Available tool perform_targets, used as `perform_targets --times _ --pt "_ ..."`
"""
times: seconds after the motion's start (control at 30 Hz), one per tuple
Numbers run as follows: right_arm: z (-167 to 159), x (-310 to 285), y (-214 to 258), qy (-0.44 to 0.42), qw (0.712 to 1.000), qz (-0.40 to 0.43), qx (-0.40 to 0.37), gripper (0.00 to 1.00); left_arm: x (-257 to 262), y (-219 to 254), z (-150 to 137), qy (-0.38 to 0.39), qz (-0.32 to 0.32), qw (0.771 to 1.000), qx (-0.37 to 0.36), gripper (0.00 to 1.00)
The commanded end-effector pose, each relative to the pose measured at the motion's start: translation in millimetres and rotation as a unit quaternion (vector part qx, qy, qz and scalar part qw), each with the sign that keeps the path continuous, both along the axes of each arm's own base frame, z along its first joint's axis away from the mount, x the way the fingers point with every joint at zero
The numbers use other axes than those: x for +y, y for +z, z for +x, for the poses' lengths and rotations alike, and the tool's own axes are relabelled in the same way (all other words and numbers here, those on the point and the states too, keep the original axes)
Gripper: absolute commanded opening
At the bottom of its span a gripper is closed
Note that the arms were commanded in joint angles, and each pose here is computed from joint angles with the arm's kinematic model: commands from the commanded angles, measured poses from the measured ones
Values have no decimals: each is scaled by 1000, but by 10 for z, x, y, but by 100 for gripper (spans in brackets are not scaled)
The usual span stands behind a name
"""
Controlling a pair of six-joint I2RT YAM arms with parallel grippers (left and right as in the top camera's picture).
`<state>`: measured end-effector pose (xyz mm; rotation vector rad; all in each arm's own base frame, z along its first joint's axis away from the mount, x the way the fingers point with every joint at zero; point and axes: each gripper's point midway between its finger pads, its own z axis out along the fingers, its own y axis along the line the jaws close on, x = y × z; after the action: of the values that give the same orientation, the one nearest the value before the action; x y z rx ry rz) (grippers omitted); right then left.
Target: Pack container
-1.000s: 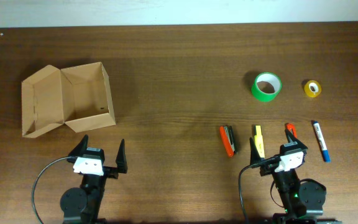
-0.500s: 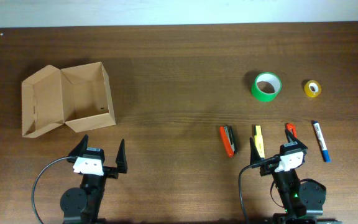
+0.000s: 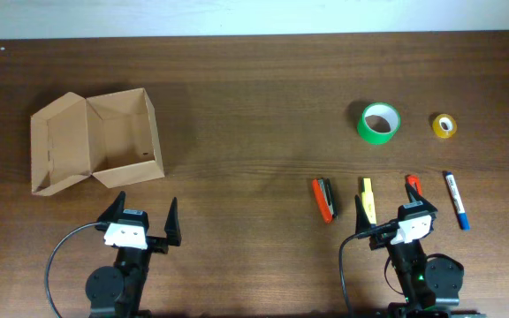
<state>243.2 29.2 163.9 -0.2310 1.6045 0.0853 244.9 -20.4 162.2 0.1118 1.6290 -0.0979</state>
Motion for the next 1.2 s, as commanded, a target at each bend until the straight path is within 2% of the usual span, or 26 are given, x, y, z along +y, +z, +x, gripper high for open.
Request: perform_targets --times 0.0,0.33,0.43,0.5,0.57,0.63,0.73,0.83,0.97,1.07,1.17 --pt "-2 3 -26 0 1000 2 3 99 -16 -9 -5 -6 0 1000 -2 100" --pt "-2 3 -26 0 1000 2 3 99 14 -2 0 3 0 1000 -3 100" --pt "-1 4 -14 0 1000 2 1 99 -129 100 -24 -39 -3 999 -21 100" --pt "-3 9 -27 2 1000 2 3 99 -251 173 -63 -75 -26 997 -25 100" --pt "-3 11 -20 3 1000 3 2 100 -262 255 -77 -77 -62 995 -25 100" --pt "-2 9 -12 0 999 51 10 99 -251 339 -87 -75 -65 995 -33 100" --pt "-2 8 -10 -5 990 136 27 99 67 642 -85 19 -64 996 -61 100" --pt "-2 6 68 -4 989 144 15 99 346 987 -99 100 -49 992 -65 100" --pt "-44 -11 472 -5 990 141 -15 99 380 1342 100 107 18 994 8 100" --pt "-14 -85 762 -29 993 110 -6 99 392 1762 418 104 60 993 22 100" --pt "144 -123 1060 -39 996 73 28 99 398 1984 778 100 66 992 39 99"
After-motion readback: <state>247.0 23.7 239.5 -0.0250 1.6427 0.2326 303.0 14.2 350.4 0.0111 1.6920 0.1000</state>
